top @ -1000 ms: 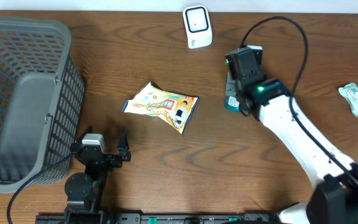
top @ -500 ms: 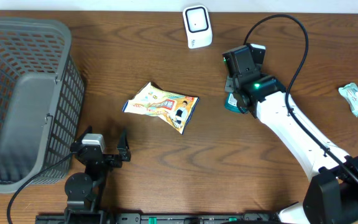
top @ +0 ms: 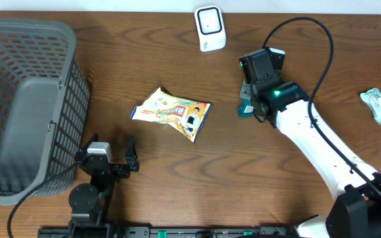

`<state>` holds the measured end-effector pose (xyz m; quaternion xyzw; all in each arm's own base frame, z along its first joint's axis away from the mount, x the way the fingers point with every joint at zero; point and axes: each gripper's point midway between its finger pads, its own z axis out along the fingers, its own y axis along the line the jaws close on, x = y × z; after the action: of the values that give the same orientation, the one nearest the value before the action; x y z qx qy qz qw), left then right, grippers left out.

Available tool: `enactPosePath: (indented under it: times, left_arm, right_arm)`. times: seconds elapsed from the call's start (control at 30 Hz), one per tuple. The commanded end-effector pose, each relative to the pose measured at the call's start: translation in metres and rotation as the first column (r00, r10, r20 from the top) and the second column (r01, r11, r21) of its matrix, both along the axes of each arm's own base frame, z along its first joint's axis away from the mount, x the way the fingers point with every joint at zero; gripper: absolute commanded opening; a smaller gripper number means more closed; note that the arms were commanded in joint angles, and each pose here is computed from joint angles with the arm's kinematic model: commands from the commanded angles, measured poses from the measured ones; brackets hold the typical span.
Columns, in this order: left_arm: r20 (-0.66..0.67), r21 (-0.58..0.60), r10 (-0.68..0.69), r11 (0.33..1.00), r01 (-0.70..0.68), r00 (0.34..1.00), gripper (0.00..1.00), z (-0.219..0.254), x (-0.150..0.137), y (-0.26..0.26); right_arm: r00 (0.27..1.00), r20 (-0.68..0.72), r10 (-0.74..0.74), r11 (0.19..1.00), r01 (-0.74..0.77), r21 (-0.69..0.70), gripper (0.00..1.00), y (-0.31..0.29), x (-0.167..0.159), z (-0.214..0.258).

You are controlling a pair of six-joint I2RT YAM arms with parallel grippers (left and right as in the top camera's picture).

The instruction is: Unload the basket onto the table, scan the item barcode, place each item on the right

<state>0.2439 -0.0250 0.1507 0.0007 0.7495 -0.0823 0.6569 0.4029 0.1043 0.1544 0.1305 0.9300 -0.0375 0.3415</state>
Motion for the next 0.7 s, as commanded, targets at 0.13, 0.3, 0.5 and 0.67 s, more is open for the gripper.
enactPosePath:
  times: [0.13, 0.3, 0.5, 0.67]
  left_arm:
    - [-0.042, 0.013, -0.015, 1.000, 0.015, 0.999, 0.98, -0.017, 0.000, -0.003]
    - [-0.042, 0.013, -0.015, 1.000, 0.015, 0.999, 0.98, -0.017, 0.000, -0.003]
    - [-0.042, 0.013, -0.015, 1.000, 0.015, 0.999, 0.98, -0.017, 0.000, -0.003]
    - [-0.042, 0.013, -0.015, 1.000, 0.015, 0.999, 0.98, -0.017, 0.000, -0.003]
  right_arm:
    - [1.000, 0.024, -0.007, 1.000, 0.007, 0.019, 0.53, 0.002, -0.003, 0.008]
    - [0.990, 0.131, 0.055, 0.998, -0.058, 0.021, 0.75, -0.001, -0.012, 0.062]
    - [0.926, 0.218, 0.307, 0.949, -0.316, 0.007, 0.99, 0.016, -0.040, 0.116]
    - [0.679, 0.038, 0.733, 0.674, -0.717, -0.175, 0.99, 0.040, -0.079, 0.102]
